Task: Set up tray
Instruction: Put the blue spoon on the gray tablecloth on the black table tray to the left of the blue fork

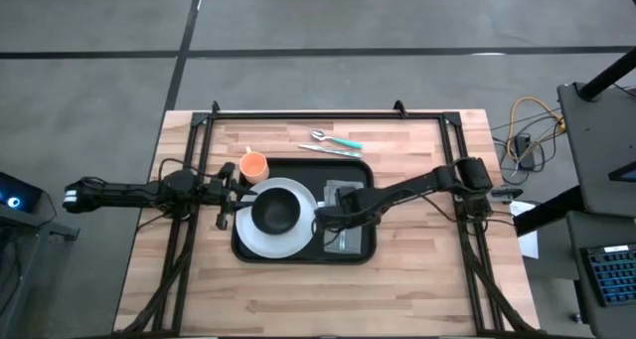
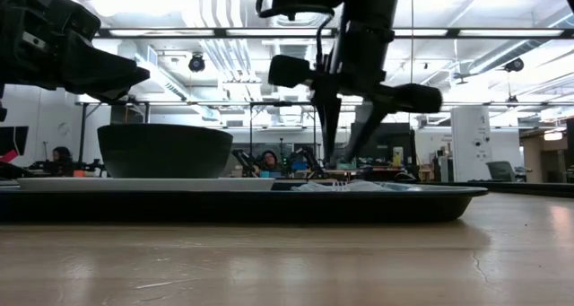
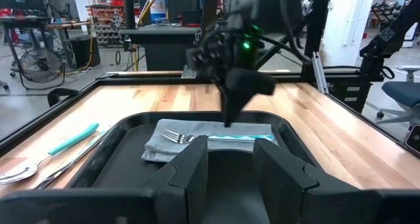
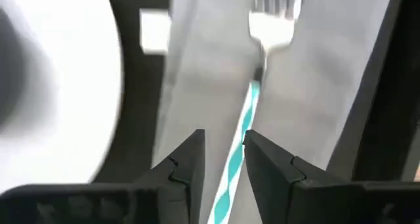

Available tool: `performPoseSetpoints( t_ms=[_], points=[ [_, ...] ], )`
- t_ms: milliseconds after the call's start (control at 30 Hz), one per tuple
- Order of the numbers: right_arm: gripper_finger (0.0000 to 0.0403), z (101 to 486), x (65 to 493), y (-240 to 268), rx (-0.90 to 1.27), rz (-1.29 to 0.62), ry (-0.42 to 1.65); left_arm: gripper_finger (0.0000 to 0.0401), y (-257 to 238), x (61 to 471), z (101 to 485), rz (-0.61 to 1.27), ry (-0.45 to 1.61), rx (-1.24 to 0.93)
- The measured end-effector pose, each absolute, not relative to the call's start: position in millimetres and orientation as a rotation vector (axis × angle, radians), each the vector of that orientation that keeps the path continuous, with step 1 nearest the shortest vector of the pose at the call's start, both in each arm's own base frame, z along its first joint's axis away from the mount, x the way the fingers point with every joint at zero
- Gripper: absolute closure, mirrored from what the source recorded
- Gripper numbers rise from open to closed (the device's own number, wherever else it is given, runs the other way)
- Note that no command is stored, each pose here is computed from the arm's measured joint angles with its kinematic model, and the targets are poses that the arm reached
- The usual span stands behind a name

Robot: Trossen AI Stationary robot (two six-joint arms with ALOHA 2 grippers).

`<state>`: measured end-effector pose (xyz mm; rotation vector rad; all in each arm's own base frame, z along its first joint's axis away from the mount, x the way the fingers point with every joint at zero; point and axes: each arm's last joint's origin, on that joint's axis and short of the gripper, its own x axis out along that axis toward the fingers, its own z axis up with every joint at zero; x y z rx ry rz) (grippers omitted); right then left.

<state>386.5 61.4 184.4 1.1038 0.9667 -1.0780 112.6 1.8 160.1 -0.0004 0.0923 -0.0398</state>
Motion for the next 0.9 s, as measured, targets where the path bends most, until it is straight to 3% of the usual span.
performPoseSetpoints(
  t_ms=[300,900],
  points=[
    [0.0305,203,387,21,0.956,-1.014,0.944,0.0296,2,113,160,-0.040,0.092,0.000],
    [0.0281,203,381,-75,0.747,-0.872,1.099,0.0296,2,113,160,-0.040,0.092,0.000]
  ],
)
